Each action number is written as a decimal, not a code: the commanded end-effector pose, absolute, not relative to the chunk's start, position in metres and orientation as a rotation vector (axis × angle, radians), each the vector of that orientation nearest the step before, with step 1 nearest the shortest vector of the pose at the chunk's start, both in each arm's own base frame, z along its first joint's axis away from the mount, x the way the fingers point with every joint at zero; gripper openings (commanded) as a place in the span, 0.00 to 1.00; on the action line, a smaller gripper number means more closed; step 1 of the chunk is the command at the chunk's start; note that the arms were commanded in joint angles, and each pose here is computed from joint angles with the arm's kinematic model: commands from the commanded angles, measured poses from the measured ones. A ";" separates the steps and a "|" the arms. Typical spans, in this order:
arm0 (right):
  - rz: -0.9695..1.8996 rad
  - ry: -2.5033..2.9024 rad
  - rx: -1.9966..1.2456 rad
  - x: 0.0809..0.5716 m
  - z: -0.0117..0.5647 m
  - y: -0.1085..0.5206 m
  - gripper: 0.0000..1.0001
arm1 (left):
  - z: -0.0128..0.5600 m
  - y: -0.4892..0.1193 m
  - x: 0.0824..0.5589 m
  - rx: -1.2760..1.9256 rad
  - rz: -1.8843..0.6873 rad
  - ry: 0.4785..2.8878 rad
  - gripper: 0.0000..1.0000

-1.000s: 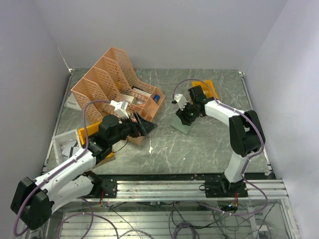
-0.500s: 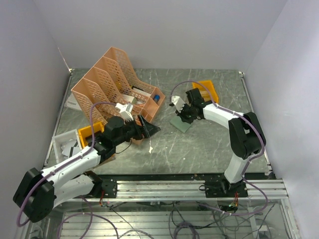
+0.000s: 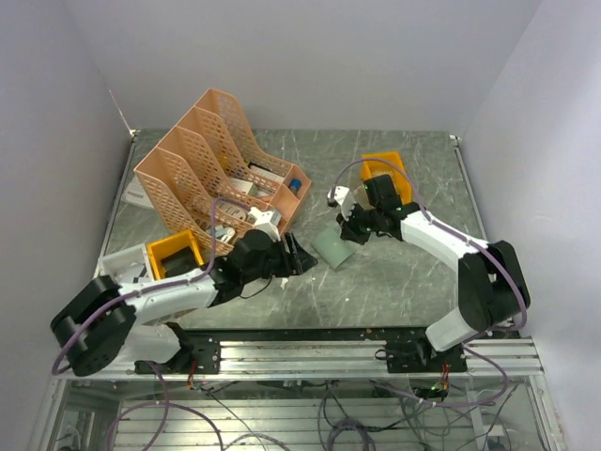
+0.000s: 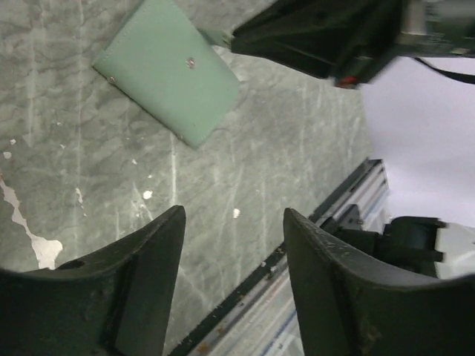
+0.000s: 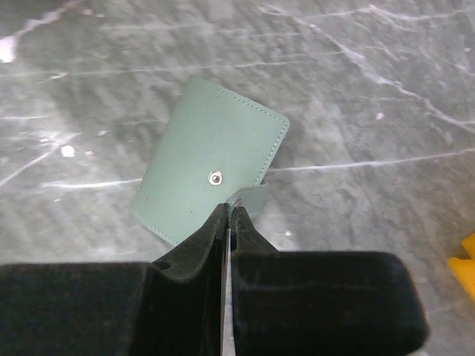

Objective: Put the credit cards into the card holder
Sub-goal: Open the card holder at the center of the board.

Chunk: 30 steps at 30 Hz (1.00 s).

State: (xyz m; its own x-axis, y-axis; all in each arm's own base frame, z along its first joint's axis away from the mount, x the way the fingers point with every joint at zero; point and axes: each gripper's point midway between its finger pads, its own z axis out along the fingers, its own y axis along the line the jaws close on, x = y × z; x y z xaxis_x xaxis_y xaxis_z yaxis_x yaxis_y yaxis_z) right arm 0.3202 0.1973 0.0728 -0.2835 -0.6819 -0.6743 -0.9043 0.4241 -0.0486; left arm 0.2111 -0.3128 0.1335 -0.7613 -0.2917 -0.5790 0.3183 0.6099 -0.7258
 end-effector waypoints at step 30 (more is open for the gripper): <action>1.210 1.901 -1.196 0.249 0.129 0.230 0.00 | 0.090 -0.351 0.241 -0.030 -0.917 2.263 0.71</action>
State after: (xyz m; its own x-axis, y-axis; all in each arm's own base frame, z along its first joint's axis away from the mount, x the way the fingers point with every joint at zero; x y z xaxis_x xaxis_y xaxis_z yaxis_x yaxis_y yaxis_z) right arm 0.2487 0.2275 0.1212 -0.4347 -0.3964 -0.8086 -0.9005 0.2057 0.3832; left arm 0.2352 -0.3431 0.0771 -0.7871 -0.2791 -0.5500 0.1735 0.7556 -0.6316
